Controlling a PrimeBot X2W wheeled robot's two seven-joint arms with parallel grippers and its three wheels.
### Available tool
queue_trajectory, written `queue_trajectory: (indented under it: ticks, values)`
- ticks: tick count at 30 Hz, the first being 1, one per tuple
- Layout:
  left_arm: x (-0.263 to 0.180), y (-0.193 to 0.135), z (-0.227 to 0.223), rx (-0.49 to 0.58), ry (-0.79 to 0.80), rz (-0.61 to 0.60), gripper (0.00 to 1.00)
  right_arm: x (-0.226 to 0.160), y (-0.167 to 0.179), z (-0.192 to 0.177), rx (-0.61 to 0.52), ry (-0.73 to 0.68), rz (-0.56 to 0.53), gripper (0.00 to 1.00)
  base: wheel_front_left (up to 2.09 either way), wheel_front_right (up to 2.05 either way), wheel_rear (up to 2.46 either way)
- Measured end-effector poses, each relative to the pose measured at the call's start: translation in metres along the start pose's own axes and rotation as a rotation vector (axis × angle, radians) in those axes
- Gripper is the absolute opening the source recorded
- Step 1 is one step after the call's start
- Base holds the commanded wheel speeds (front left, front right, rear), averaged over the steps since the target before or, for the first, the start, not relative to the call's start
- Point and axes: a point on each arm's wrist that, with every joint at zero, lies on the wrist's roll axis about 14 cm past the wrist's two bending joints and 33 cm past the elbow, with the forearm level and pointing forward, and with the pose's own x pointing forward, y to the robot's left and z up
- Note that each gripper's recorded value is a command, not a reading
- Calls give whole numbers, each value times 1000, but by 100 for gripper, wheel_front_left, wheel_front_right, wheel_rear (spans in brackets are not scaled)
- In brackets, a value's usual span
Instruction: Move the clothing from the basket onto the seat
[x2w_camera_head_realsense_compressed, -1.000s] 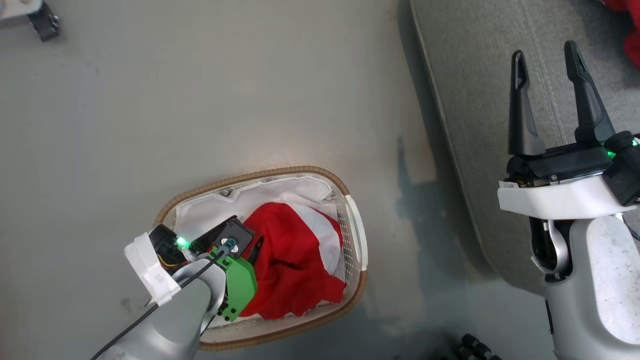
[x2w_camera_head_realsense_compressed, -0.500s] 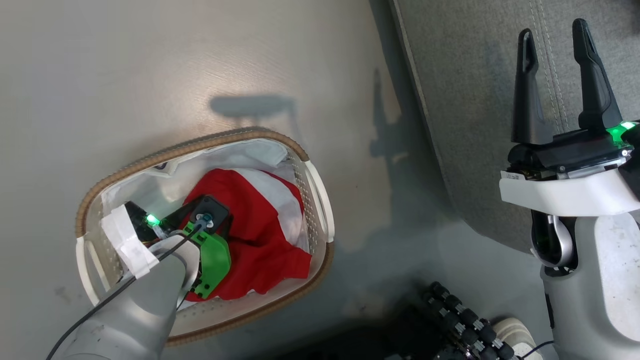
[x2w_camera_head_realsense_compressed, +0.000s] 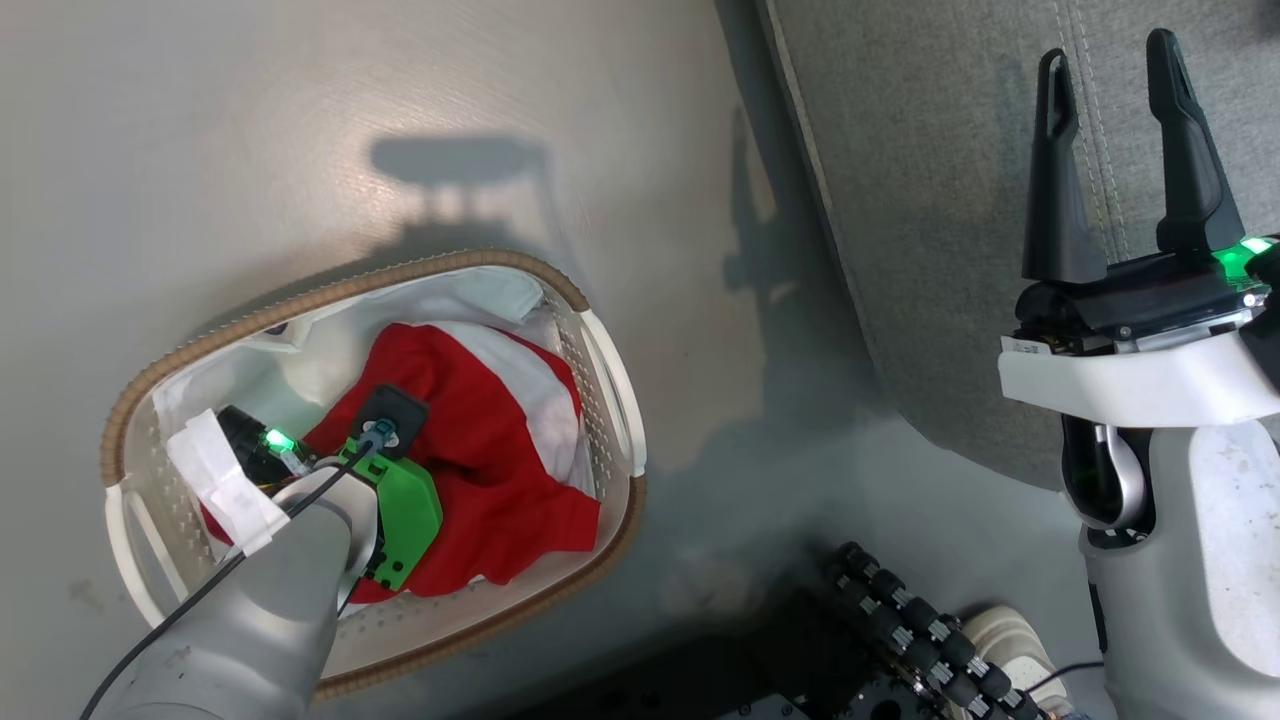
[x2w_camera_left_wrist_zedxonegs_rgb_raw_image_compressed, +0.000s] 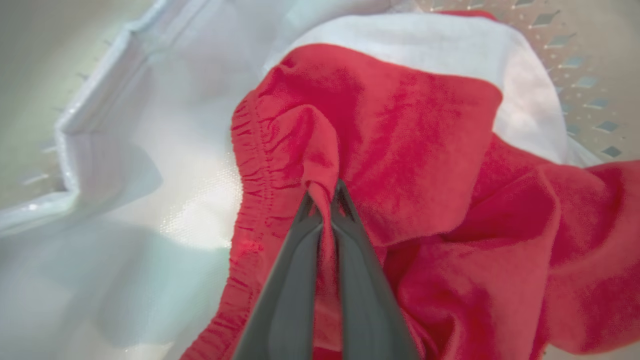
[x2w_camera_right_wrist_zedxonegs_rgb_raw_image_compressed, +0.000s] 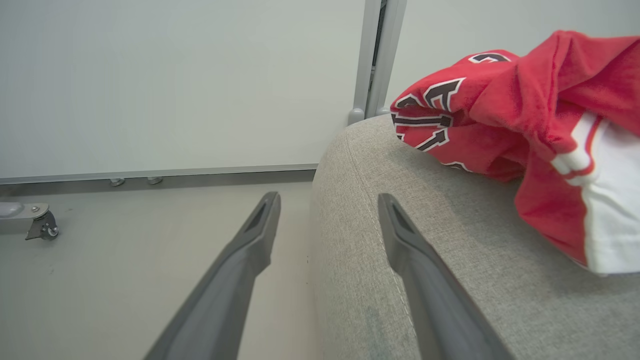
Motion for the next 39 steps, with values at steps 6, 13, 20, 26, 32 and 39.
queue_trajectory:
  ticks: [6, 13, 20, 26, 32, 39]
  values:
    - [-14, 7, 28, -53, -91, 49, 0, -3, 2, 10, -1, -11, 4, 100, 0, 0, 0]
    - [-47, 10, 92, -92, -309, 90, 0, -14, 1, 26, -13, -23, -5, 100, 0, 0, 0]
    - [-99, 3, 139, -42, -485, 124, 0, -35, 1, 43, -13, -31, -12, 100, 0, 0, 0]
    - [-154, -7, 180, 58, -632, 163, 0, -59, 4, 57, 0, -37, -12, 100, 0, 0, 0]
    - [-219, -15, 223, 172, -787, 226, 0, -82, 12, 75, 19, -66, 5, 100, 0, 0, 0]
    - [-305, -24, 280, 332, -957, 317, 0, -98, 30, 107, 34, -148, 59, 100, 0, 0, 0]
